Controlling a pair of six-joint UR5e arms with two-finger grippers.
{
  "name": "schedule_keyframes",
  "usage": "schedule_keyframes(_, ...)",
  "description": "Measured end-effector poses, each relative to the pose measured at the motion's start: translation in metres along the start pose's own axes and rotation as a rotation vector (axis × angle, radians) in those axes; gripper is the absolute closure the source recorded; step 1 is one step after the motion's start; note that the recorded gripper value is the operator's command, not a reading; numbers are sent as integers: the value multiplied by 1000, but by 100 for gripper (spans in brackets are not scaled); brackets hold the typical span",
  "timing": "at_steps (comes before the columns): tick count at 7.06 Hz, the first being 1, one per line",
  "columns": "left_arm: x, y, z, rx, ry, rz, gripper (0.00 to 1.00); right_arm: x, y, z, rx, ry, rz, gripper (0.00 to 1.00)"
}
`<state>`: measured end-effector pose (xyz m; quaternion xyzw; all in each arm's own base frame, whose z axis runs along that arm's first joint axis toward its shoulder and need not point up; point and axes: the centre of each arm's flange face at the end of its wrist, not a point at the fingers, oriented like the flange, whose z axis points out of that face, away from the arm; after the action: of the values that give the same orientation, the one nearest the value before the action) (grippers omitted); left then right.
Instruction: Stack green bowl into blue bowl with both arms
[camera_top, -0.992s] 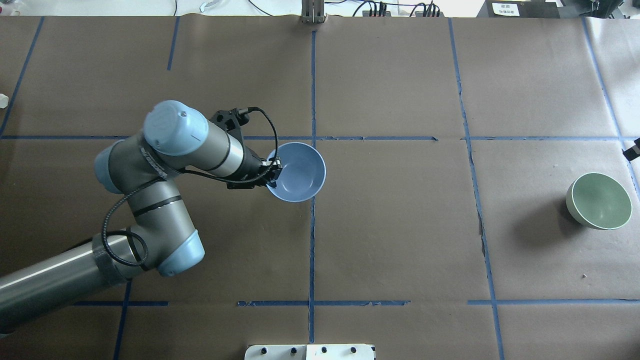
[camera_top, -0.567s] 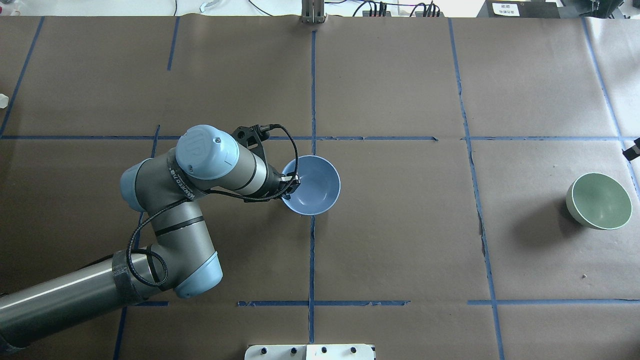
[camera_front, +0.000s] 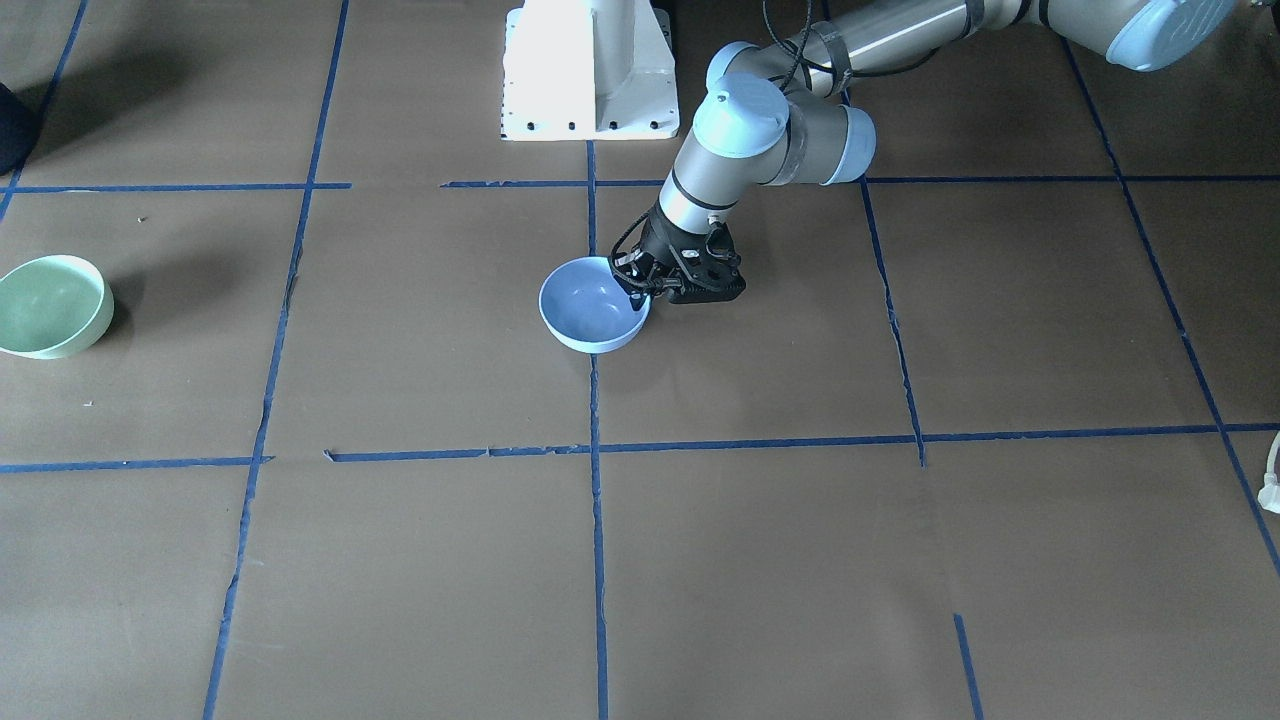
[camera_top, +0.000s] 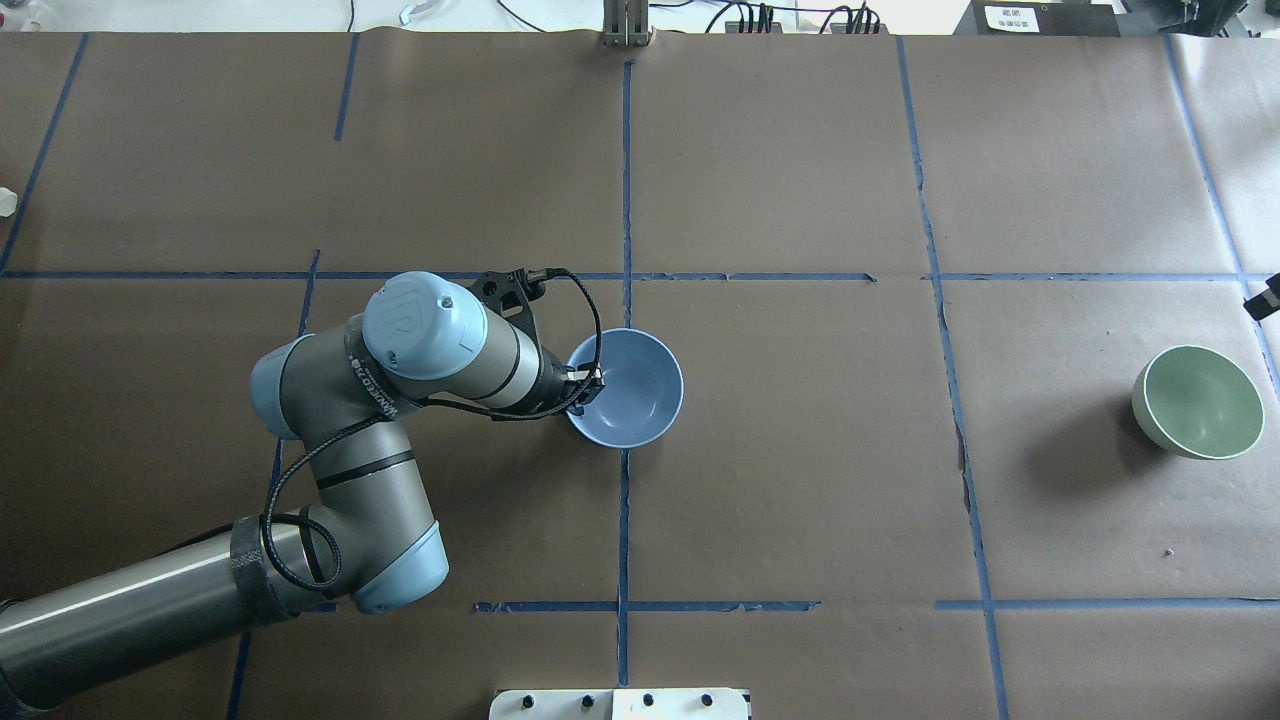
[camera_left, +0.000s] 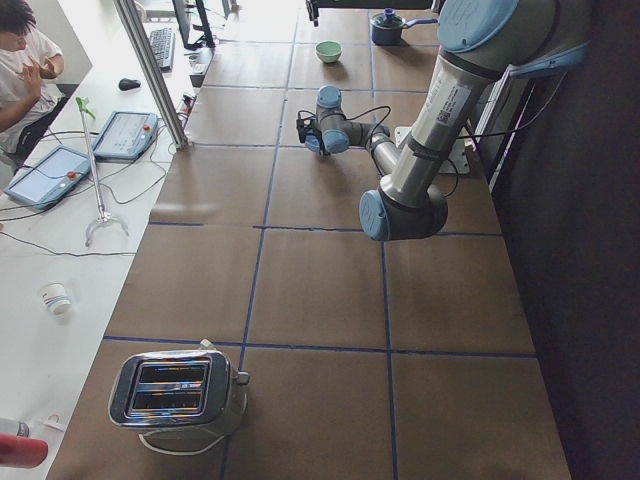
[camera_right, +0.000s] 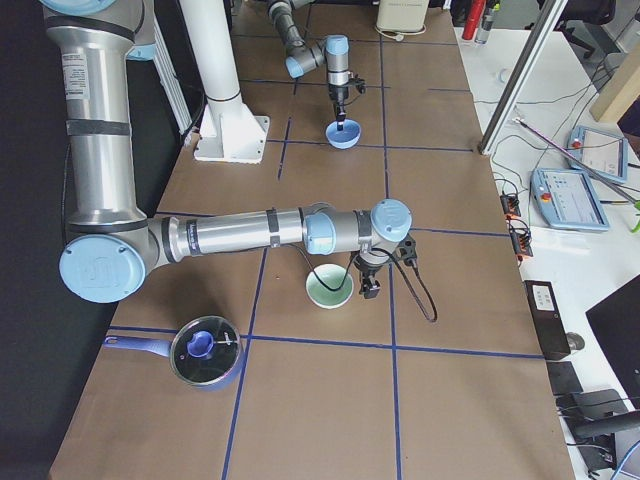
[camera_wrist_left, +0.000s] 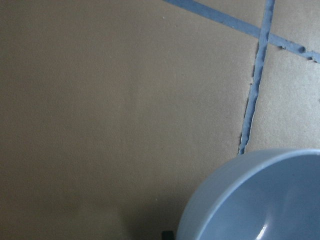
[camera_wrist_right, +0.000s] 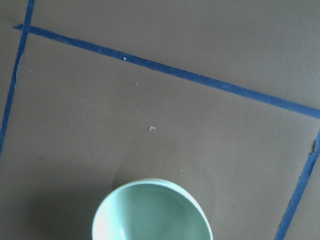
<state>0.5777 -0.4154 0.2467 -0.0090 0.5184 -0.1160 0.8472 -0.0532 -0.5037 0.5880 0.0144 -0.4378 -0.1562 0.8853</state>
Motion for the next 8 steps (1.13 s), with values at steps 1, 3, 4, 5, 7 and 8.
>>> schedule_keyframes(1,1,1,0,11,4,3,0,-1,-1,2,-3,-1,-3,0)
schedule_keyframes(3,20,-5,-43,71,83,15,0,-10,-5,1,1,-1,-22,0)
schedule_keyframes(4,23,-18,-85,113,141,14,0,-17,-8,0,12,0,-41,0)
schedule_keyframes(5,15,-29,-116,147,174,10,0,-26,-10,4,29,0,-37,0)
schedule_keyframes(7,-8,-57,-147,206,179,-14,0,-40,1,26,82,7,90,1)
schedule_keyframes(8,-19,-68,-151,223,168,-23,0,-36,23,40,133,24,151,2)
